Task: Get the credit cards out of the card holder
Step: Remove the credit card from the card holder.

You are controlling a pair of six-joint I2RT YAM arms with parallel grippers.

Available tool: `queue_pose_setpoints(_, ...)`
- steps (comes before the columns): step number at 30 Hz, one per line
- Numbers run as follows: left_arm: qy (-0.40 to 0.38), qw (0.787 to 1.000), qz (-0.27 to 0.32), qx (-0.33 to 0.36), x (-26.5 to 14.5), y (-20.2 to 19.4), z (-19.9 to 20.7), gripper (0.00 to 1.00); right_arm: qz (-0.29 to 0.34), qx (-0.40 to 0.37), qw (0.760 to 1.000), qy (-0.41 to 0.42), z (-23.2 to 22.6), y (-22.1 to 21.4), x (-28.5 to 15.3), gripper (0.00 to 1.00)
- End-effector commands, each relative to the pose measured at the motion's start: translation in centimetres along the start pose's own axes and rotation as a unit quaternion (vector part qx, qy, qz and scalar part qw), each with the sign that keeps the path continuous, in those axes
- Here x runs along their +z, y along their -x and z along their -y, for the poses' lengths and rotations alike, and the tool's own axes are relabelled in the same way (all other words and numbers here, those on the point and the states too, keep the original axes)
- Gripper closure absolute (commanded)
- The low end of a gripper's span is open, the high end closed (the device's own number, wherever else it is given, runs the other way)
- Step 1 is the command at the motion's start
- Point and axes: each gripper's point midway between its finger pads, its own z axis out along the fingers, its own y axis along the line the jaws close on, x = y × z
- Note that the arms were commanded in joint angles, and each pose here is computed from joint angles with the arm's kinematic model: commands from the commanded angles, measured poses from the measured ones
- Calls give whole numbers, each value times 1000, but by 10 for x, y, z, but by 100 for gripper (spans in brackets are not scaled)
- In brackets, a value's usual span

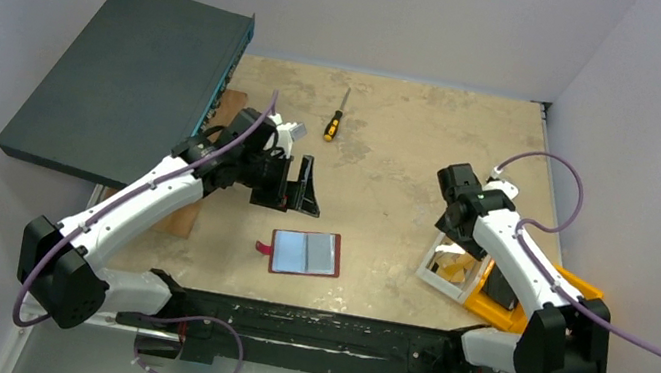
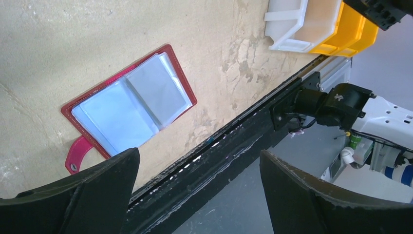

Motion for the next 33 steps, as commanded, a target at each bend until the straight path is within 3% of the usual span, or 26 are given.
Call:
queue_pose_setpoints(1, 16, 1000, 17, 18, 6, 9, 1, 7, 38, 23, 996, 83, -21, 29, -24, 20)
queue_pose_setpoints(4, 39, 999, 17, 25, 16, 7, -4, 8, 41, 18, 984, 170, -47, 34, -40, 11)
queue_pose_setpoints(7, 58, 997, 12, 42, 28, 1, -2, 15, 50, 12, 969, 242, -69, 40, -54, 8)
queue_pose_setpoints(11, 107, 992, 1, 74, 50, -12, -3, 21, 53, 21, 952, 300, -89, 43, -67, 7)
queue_pose_setpoints(16, 169, 978, -13, 122, 83, -28, -9, 36, 44, 43, 925, 375, -114, 45, -85, 9)
queue_pose_setpoints(21, 210, 966, -27, 152, 112, -37, -17, 37, 33, 55, 911, 408, -127, 40, -89, 9)
queue_pose_setpoints(33, 261, 948, -56, 175, 146, -56, -41, 37, 14, 59, 909, 413, -128, 23, -79, 9)
